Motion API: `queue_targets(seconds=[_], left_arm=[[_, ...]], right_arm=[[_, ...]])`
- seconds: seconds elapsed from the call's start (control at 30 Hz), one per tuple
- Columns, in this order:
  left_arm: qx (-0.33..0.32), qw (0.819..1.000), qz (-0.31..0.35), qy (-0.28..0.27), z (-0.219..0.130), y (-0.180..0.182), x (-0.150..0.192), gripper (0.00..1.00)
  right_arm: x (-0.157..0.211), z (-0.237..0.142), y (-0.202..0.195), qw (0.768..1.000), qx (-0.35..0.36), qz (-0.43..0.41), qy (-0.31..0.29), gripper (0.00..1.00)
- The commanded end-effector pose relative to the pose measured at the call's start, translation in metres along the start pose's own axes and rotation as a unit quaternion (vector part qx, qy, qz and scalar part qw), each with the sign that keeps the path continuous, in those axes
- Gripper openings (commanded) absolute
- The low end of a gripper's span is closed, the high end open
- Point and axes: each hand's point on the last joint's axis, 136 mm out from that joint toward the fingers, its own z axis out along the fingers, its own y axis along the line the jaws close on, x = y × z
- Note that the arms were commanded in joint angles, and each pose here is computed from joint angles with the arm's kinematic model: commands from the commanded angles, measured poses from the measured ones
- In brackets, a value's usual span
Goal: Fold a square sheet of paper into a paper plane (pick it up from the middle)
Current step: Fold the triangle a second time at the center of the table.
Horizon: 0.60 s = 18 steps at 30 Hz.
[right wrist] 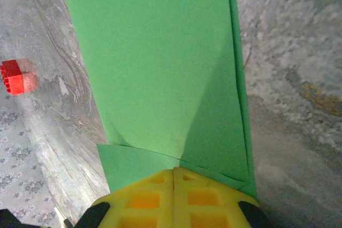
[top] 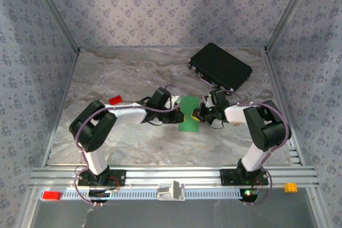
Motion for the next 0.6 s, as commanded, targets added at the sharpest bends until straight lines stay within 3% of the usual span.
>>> queue_targets(seconds=[0.0, 0.33, 0.43, 0.57], left_arm=[[-0.005, 1.000, -0.012, 0.028, 0.011, 0.008, 0.006, 0.05], [-0.055, 0.996, -0.041, 0.057, 0.018, 0.049, 0.035, 0.00], [-0.062, 0.995, -0.043, 0.058, 0.019, 0.053, 0.037, 0.00], [-0.065, 0.996, -0.041, 0.056, 0.018, 0.053, 0.035, 0.00]], right_arm=[[0.008, 0.002, -0.025, 0.999, 0.041, 0.025, 0.011, 0.00], [-0.002, -0.014, 0.014, 1.000, -0.004, -0.009, -0.001, 0.02], [0.006, -0.017, 0.032, 0.999, -0.025, -0.019, 0.005, 0.02], [0.027, -0.007, 0.030, 0.999, 0.001, -0.032, 0.027, 0.02]])
